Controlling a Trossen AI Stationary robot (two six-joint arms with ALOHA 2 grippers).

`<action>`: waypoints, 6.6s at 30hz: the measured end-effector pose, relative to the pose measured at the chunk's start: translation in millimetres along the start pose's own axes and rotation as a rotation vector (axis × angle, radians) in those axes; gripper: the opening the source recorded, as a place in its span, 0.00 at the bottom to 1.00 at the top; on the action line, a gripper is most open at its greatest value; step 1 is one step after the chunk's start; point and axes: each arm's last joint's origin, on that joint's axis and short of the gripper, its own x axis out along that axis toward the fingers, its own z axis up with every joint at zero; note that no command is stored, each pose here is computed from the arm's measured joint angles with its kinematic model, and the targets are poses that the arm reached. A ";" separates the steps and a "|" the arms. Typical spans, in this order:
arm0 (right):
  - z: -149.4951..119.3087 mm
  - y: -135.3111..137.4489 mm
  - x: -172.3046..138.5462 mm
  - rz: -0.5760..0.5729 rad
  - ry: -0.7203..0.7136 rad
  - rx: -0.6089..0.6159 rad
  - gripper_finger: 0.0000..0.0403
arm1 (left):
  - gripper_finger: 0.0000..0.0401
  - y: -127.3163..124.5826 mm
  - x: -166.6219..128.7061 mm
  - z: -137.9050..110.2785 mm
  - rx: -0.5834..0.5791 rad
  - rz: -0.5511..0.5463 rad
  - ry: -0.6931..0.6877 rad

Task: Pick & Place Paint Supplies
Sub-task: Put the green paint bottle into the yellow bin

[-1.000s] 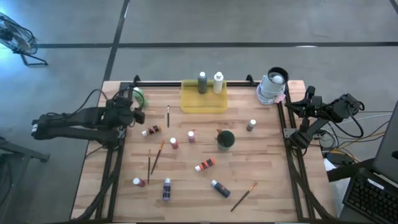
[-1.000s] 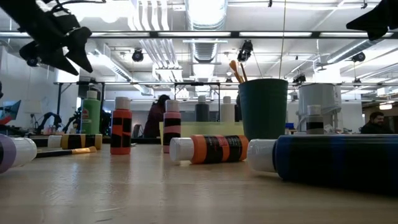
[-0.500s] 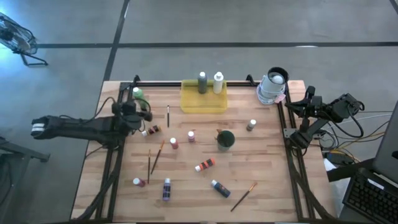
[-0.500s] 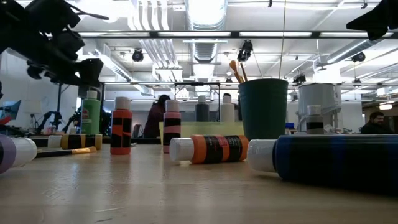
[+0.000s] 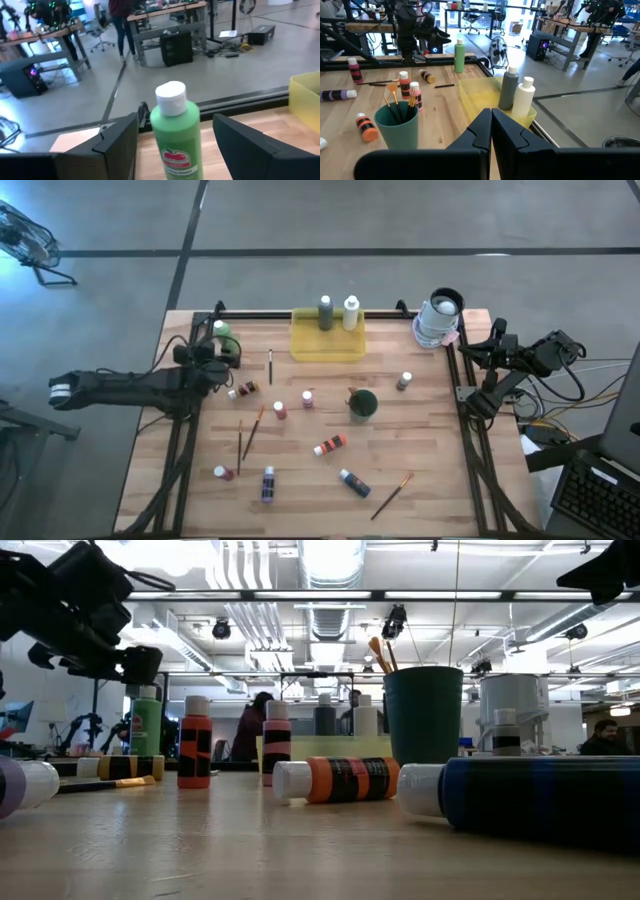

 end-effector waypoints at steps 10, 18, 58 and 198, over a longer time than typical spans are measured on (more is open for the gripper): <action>0.0 0.0 0.0 0.000 0.000 0.000 0.02 | 0.65 0.1 7.9 0.5 0.011 -0.007 0.032; 0.0 0.0 0.0 0.000 0.000 0.000 0.02 | 0.65 -0.7 17.3 4.9 -0.004 -0.007 0.049; 0.0 0.0 0.0 0.000 0.000 0.000 0.02 | 0.65 -12.4 61.4 5.6 -0.100 0.072 0.076; 0.0 0.1 0.0 0.000 0.000 0.000 0.02 | 0.30 -156.4 199.4 70.7 0.142 -0.724 0.010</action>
